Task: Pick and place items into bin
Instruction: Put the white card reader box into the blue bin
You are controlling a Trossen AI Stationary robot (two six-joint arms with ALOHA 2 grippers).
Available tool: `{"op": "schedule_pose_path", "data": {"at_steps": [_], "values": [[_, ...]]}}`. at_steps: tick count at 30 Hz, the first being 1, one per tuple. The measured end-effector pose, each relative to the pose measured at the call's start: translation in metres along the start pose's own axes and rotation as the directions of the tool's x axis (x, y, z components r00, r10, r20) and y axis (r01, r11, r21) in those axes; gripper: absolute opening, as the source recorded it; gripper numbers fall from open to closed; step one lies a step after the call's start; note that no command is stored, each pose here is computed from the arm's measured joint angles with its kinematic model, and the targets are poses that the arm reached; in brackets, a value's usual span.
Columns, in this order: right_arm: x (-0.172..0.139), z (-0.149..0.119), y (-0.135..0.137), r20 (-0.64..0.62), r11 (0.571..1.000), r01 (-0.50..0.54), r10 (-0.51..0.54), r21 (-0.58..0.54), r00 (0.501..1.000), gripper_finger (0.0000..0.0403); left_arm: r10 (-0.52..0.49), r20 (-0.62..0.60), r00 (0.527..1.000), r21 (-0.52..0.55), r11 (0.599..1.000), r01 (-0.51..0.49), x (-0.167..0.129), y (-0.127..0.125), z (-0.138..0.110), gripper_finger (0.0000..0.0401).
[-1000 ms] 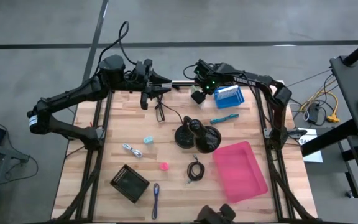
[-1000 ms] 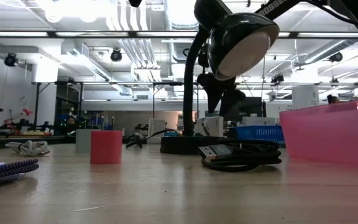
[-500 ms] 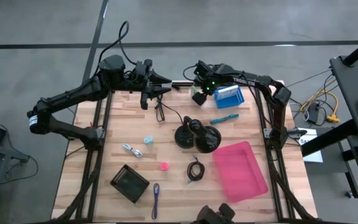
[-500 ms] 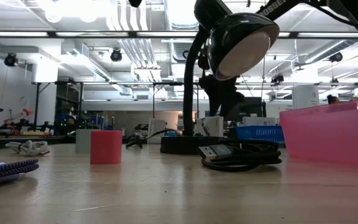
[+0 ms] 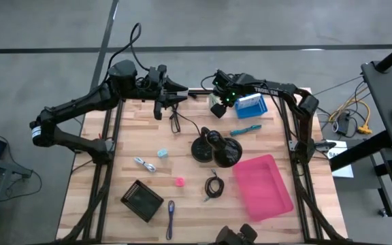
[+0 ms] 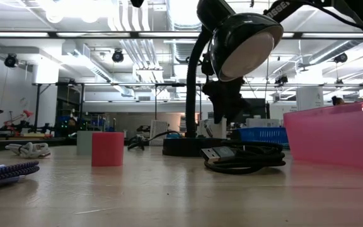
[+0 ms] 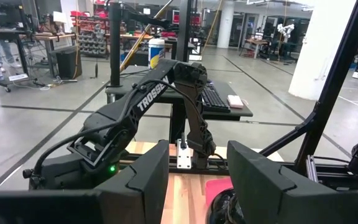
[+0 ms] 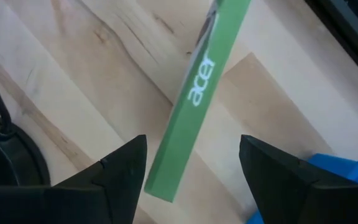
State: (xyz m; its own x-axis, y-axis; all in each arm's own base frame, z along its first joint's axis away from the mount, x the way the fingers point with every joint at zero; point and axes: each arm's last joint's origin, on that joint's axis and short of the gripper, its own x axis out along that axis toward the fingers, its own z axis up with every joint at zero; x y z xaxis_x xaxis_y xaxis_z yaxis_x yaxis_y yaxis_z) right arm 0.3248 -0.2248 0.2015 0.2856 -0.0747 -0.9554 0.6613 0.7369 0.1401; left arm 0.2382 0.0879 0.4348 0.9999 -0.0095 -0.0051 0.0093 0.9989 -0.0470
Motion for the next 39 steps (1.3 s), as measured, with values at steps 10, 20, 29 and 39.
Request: {"op": "schedule_pose_path", "data": {"at_steps": [10, 20, 29, 39], "values": [[0.008, -0.002, -0.001, 0.025, 1.000, -0.005, 0.005, 0.003, 1.000, 0.0238, 0.000, 0.000, 1.000, 0.000, 1.000, 0.000, 0.000, 0.000, 0.000, 0.0147], [0.013, -0.006, -0.002, 0.010, 1.000, -0.003, 0.003, 0.005, 1.000, 0.0227, 0.000, 0.000, 1.000, 0.000, 1.000, 0.000, 0.000, 0.000, 0.000, 0.0147], [0.013, -0.006, -0.002, 0.011, 1.000, -0.004, 0.004, 0.005, 1.000, 0.0202, 0.000, 0.000, 1.000, 0.000, 1.000, 0.000, 0.000, 0.000, 0.000, 0.0147], [0.013, -0.006, -0.002, 0.010, 1.000, -0.012, 0.012, 0.026, 1.000, 0.0158, 0.000, 0.000, 1.000, 0.000, 1.000, 0.000, 0.000, 0.000, 0.000, 0.0147]]}}
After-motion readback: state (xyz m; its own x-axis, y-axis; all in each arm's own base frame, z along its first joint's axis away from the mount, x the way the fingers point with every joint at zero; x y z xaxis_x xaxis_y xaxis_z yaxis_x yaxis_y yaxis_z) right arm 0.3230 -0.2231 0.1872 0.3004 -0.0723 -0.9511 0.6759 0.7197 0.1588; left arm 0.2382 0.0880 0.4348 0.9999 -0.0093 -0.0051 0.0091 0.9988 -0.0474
